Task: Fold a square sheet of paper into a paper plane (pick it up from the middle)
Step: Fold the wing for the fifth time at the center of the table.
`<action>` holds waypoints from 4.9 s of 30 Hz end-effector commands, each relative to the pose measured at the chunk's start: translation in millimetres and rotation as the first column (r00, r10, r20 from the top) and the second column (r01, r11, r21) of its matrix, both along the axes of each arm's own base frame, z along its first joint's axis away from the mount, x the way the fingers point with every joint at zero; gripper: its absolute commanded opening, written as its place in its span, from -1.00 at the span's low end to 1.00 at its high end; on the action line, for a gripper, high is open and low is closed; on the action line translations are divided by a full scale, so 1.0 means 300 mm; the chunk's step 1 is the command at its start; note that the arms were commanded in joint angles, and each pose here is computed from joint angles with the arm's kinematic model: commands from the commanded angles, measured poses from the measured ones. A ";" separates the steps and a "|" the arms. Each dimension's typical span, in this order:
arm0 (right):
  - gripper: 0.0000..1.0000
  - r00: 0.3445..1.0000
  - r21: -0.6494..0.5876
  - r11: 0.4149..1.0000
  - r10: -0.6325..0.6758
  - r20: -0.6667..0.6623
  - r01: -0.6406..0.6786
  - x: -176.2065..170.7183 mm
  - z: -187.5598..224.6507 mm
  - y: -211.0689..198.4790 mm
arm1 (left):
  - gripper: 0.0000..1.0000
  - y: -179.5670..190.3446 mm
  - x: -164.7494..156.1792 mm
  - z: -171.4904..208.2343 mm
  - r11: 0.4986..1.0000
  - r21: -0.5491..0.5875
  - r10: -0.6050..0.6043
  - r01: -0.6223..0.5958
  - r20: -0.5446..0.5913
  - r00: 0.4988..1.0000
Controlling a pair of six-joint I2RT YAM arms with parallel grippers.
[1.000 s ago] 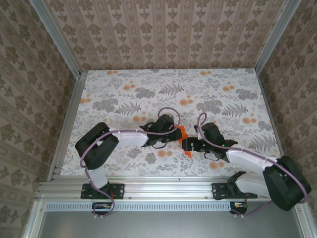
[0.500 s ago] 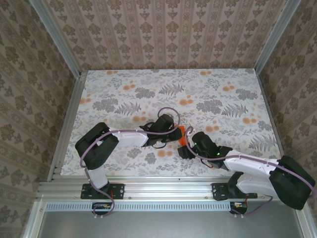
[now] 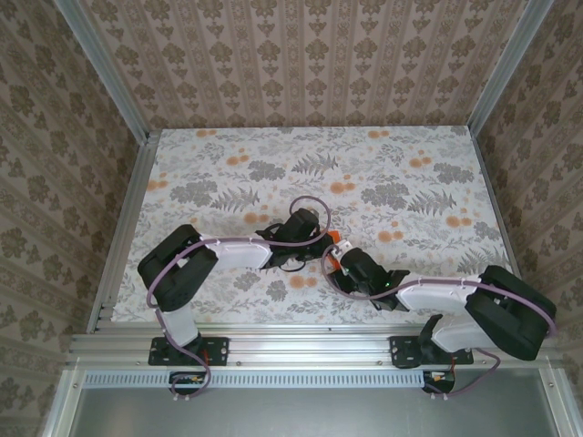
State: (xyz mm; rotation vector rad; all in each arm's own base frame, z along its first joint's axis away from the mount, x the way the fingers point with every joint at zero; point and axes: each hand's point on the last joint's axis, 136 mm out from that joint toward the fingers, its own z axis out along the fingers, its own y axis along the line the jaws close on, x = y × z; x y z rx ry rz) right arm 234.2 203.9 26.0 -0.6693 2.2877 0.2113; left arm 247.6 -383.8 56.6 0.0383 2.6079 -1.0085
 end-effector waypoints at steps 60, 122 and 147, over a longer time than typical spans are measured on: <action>-0.38 0.973 0.411 0.912 0.085 -0.215 0.011 -0.071 0.055 0.171 | -0.36 0.143 -0.086 0.074 0.995 0.045 0.088 -0.091 0.075 0.993; -0.92 0.778 0.645 0.642 0.118 -0.617 0.414 -0.015 0.038 0.173 | -0.33 0.058 -0.012 0.052 1.000 0.005 0.006 -0.006 0.083 0.997; -0.09 0.785 0.467 0.804 0.001 -0.620 0.368 -0.075 0.014 0.071 | -0.36 0.069 -0.007 -0.047 0.998 0.055 0.000 -0.002 0.047 0.999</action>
